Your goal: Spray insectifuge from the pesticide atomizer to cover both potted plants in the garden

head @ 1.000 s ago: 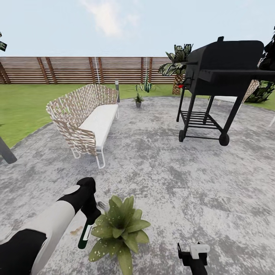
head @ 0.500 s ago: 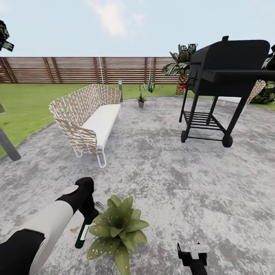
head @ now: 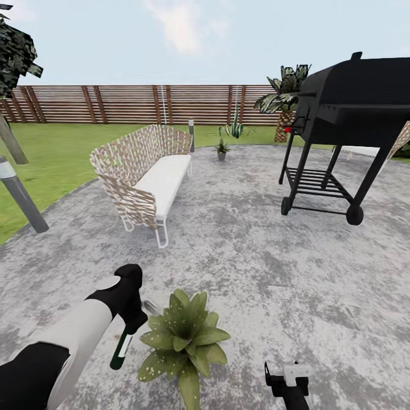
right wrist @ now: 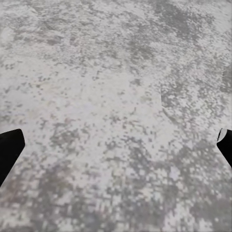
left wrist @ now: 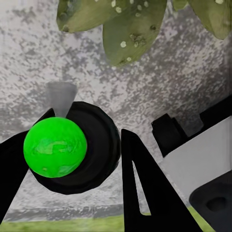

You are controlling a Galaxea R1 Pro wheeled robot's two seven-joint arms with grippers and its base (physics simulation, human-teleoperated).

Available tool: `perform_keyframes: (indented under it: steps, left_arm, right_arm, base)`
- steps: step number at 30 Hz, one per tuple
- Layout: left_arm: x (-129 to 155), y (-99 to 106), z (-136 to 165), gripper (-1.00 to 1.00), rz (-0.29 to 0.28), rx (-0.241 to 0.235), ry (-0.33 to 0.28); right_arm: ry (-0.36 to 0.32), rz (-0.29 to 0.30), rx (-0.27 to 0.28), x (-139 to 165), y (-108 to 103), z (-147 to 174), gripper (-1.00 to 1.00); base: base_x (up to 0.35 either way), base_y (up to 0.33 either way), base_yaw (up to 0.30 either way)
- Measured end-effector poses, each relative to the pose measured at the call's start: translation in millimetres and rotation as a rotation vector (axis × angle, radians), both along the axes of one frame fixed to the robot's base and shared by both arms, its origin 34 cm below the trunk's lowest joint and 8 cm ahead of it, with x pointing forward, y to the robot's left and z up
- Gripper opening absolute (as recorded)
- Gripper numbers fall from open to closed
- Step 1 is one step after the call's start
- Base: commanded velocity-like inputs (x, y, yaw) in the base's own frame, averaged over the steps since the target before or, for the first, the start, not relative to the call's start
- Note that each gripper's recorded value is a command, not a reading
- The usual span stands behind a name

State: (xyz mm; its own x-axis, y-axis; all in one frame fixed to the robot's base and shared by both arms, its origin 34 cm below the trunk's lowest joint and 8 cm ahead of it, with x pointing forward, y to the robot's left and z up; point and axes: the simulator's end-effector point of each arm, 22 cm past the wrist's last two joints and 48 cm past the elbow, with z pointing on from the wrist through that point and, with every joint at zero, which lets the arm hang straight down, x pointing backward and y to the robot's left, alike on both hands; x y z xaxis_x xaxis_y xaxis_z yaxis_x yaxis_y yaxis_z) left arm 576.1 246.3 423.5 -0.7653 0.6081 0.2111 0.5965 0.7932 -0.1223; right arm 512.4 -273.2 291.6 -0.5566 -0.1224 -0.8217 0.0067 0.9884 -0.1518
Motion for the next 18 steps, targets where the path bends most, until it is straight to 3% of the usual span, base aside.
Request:
perform_keyframes:
  steps: [4, 10, 18]
  left_arm:
    - [-0.5, -0.8, -0.3, -1.0, -0.001, -0.002, 0.001]
    - [-0.4, 0.1, -0.6, -1.0, -0.001, -0.001, 0.002]
    - [-1.0, 0.0, -0.8, -1.0, -0.002, 0.001, 0.003]
  right_arm:
    - [0.0, 0.0, 0.0, 0.0, -0.1, 0.1, 1.0]
    - [0.0, 0.0, 0.0, 0.0, 0.0, -0.3, 1.0]
    - [0.0, 0.0, 0.001, 0.1, 0.8, -0.1, 1.0]
  base:
    - [-0.009, -0.243, 0.0]
    - [-0.22, -0.204, 0.016]
    - [-0.206, -0.193, 0.248]
